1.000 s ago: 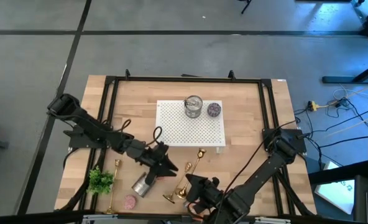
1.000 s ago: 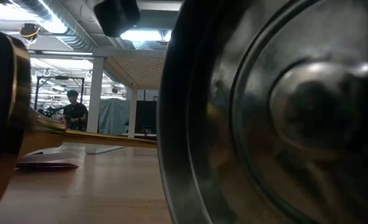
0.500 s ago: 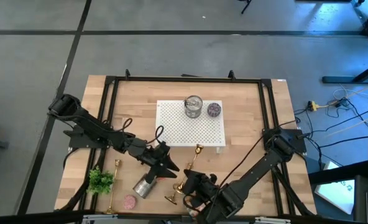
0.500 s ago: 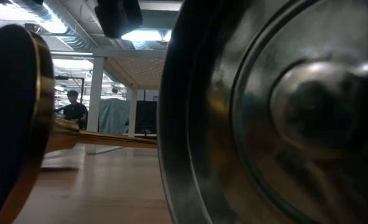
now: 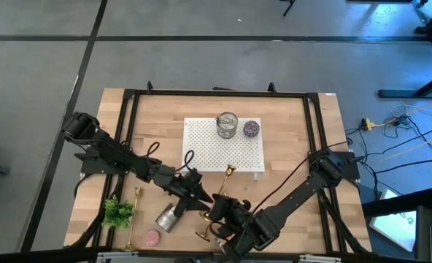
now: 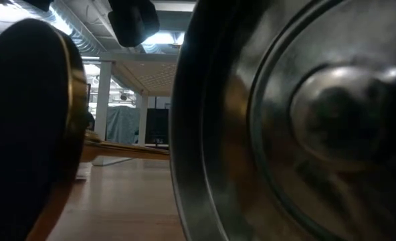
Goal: Pick & Place candle stick holders
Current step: Put the right gold candle holder on the shelf
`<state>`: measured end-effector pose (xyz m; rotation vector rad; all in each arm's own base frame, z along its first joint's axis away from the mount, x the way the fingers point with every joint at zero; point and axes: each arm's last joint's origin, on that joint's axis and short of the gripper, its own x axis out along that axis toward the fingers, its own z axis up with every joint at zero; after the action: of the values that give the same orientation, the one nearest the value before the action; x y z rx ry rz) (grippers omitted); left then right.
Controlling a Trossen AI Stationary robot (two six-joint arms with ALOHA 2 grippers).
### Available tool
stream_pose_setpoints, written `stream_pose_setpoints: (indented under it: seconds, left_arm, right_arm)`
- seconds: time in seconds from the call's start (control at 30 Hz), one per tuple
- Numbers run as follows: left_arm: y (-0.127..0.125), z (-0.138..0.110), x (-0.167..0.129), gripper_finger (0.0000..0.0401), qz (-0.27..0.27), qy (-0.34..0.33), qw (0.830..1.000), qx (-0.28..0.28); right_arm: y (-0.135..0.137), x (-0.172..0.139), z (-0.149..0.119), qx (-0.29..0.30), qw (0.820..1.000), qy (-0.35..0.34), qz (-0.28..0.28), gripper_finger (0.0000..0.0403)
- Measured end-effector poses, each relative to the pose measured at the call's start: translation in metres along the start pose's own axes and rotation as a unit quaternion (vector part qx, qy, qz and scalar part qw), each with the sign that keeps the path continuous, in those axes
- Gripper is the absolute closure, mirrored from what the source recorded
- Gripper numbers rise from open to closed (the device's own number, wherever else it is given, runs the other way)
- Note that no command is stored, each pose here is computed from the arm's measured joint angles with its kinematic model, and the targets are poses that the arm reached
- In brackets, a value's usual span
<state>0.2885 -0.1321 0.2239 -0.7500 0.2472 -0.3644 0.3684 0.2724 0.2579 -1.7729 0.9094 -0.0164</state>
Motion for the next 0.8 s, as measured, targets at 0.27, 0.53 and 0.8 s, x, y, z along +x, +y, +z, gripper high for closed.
stream_pose_setpoints:
  seconds: [0.27, 0.53, 0.8]
  left_arm:
    - [0.002, 0.002, 0.000, 0.0220, 0.004, -0.003, 1.000, 0.000]
    - [0.003, 0.001, 0.000, 0.0230, 0.009, 0.002, 1.000, -0.001]
    - [0.006, 0.000, 0.000, 0.0262, 0.027, 0.003, 1.000, -0.003]
  right_arm:
    - [-0.005, 0.005, 0.000, 0.006, 1.000, -0.002, -0.007, 0.0387]
    - [-0.007, 0.014, -0.004, 0.009, 1.000, 0.007, -0.003, 0.0387]
    - [-0.007, 0.015, -0.004, 0.010, 1.000, 0.007, -0.002, 0.0387]
